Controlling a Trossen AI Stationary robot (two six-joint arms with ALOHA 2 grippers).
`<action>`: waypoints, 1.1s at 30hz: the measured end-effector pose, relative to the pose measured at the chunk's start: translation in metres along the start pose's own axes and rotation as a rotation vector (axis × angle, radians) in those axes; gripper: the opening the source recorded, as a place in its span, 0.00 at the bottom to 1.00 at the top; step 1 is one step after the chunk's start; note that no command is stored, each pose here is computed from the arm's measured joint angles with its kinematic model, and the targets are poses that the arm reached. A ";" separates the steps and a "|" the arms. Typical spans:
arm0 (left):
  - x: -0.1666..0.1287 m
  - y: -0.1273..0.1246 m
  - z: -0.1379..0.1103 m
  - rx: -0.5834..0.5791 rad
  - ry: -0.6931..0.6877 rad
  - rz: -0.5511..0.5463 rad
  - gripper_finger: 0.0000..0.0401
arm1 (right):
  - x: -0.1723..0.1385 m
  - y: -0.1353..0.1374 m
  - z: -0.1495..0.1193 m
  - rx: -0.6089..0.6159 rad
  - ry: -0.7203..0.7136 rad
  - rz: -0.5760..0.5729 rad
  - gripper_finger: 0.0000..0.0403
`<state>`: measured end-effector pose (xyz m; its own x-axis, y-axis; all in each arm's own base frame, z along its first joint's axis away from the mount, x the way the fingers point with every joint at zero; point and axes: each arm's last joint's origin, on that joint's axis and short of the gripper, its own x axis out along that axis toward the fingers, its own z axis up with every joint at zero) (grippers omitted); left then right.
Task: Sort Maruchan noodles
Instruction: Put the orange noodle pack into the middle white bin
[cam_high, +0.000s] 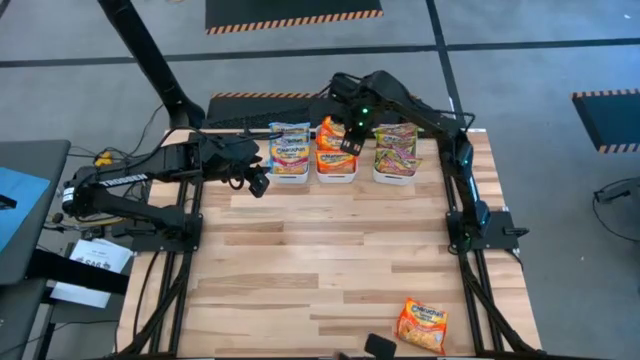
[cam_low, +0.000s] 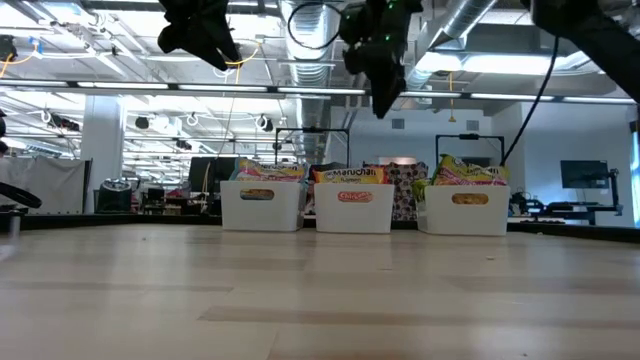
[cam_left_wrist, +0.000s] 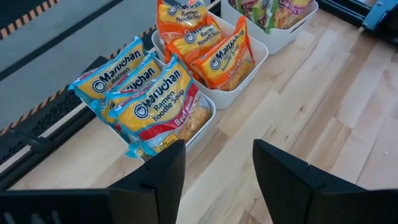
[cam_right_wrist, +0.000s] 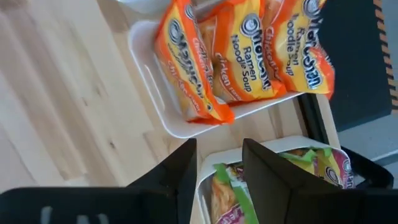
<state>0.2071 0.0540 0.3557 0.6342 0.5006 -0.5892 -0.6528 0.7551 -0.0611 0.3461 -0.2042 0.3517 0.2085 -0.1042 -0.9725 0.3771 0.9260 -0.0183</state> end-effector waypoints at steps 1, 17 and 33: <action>0.000 0.000 0.000 0.000 0.000 0.000 0.43 | -0.005 0.002 -0.002 0.018 -0.013 0.009 0.38; 0.000 -0.002 -0.005 0.060 0.079 -0.097 0.43 | -0.059 0.069 -0.111 0.257 -0.014 0.105 0.38; -0.001 -0.005 -0.006 0.167 0.104 -0.209 0.43 | -0.050 0.141 -0.247 0.591 0.115 0.195 0.39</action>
<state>0.2069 0.0474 0.3516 0.6962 0.2868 -0.6581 -0.4294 0.9010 -0.0615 0.1660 0.0207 0.3402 0.2376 0.1165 -0.9643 0.7836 0.5636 0.2612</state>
